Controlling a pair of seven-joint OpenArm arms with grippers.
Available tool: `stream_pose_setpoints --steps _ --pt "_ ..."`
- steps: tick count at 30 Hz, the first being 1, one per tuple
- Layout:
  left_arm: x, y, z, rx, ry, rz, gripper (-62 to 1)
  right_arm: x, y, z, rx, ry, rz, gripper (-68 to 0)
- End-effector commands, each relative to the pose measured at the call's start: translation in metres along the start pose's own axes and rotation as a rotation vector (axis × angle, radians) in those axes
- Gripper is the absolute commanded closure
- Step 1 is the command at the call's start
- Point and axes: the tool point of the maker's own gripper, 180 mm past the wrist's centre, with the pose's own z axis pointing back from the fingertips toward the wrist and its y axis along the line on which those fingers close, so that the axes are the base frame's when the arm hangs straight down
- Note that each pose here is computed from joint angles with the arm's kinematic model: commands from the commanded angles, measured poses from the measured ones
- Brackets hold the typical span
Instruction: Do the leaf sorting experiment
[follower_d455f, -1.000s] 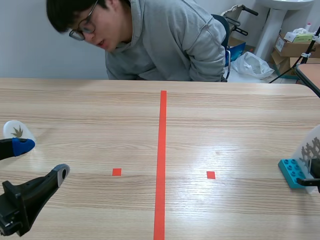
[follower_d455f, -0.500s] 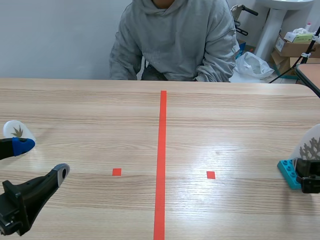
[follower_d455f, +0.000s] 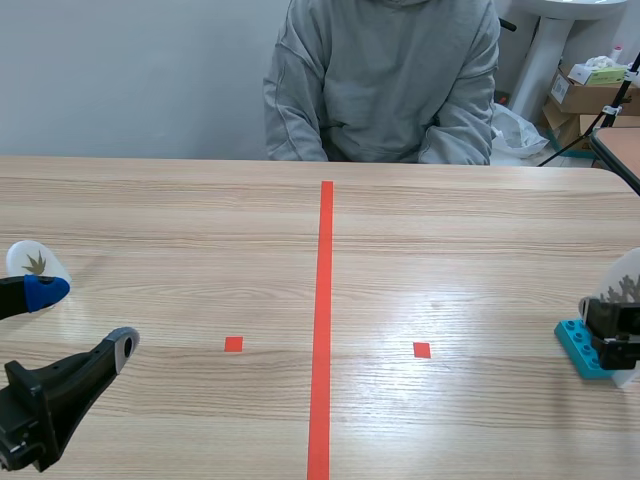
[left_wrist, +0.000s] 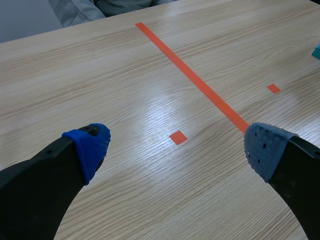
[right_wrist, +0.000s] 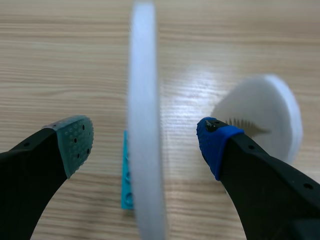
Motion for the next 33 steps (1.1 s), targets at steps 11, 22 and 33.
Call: stream_pose_setpoints --steps 11,22,33 --pt "0.009 0.001 -0.001 0.005 -0.032 -0.003 -57.2 0.074 0.038 0.007 0.229 -0.11 0.153 -42.9" --pt "0.009 0.001 -0.001 0.005 -0.028 -0.002 -57.2 0.107 0.096 0.033 0.481 -0.146 0.298 -43.4" --pt "0.009 0.001 -0.001 0.005 -0.028 -0.002 -57.2 0.116 0.117 0.04 0.531 -0.103 0.431 -45.6"
